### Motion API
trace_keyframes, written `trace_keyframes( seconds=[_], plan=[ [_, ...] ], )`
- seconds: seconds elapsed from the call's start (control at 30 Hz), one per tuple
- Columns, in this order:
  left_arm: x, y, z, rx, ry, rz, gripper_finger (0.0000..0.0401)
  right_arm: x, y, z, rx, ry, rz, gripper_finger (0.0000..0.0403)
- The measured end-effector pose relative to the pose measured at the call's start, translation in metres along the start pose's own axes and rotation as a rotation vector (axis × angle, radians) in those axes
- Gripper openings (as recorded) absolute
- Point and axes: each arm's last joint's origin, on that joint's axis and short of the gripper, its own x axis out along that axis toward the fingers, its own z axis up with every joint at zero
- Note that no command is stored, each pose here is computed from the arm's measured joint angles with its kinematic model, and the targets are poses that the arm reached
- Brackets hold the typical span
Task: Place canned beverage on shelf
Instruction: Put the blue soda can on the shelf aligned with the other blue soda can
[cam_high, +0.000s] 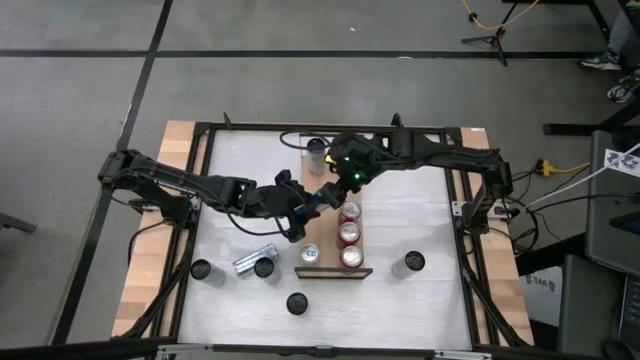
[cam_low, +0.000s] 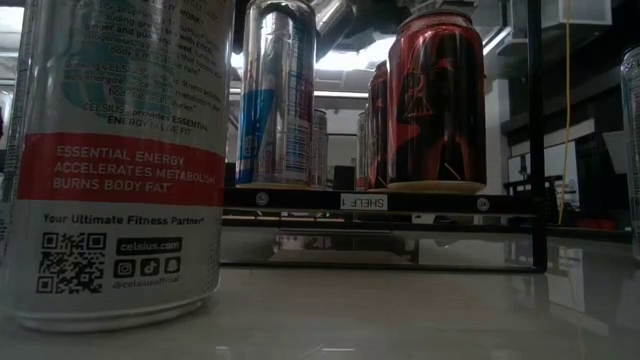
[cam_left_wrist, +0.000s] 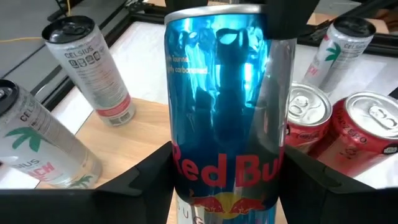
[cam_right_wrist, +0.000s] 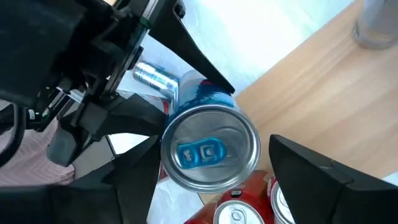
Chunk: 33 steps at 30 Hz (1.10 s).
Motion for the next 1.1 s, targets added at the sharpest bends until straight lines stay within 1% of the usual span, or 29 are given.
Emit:
trace_keyframes(
  seconds=[0.13, 0.4, 0.5, 0.53, 0.63, 0.73, 0.83, 0.9, 1.1],
  plan=[
    [-0.010, 0.003, 0.005, 0.004, -0.029, -0.003, 0.0213, -0.008, -0.003, 0.005, -0.008, -0.007, 0.002, 0.0287],
    [-0.045, 0.016, 0.018, -0.021, -0.115, -0.002, 0.0213, -0.034, 0.001, 0.018, -0.059, -0.087, 0.040, 0.0287],
    [-0.054, 0.020, 0.020, -0.025, -0.124, -0.002, 0.0213, -0.044, 0.003, 0.020, -0.080, -0.110, 0.039, 0.0287],
    [-0.056, 0.020, 0.020, -0.026, -0.127, -0.011, 0.0213, -0.046, 0.003, 0.020, -0.082, -0.117, 0.025, 0.0287],
    [-0.056, 0.019, 0.019, -0.017, -0.110, -0.029, 0.0213, -0.053, 0.007, 0.023, -0.091, -0.161, 0.045, 0.0287],
    [-0.049, 0.018, 0.015, -0.001, -0.069, -0.020, 0.0213, -0.053, 0.008, 0.024, -0.095, -0.175, 0.058, 0.0287],
    [-0.045, 0.016, 0.011, 0.011, -0.041, -0.019, 0.0213, -0.053, 0.007, 0.023, -0.096, -0.161, 0.049, 0.0287],
    [-0.045, 0.015, 0.011, 0.014, -0.038, -0.034, 0.0213, -0.052, 0.005, 0.021, -0.110, -0.154, 0.001, 0.0287],
    [-0.047, 0.011, 0.011, 0.021, -0.046, -0.042, 0.0213, -0.053, -0.009, 0.012, -0.103, -0.138, -0.249, 0.0287]
  ],
)
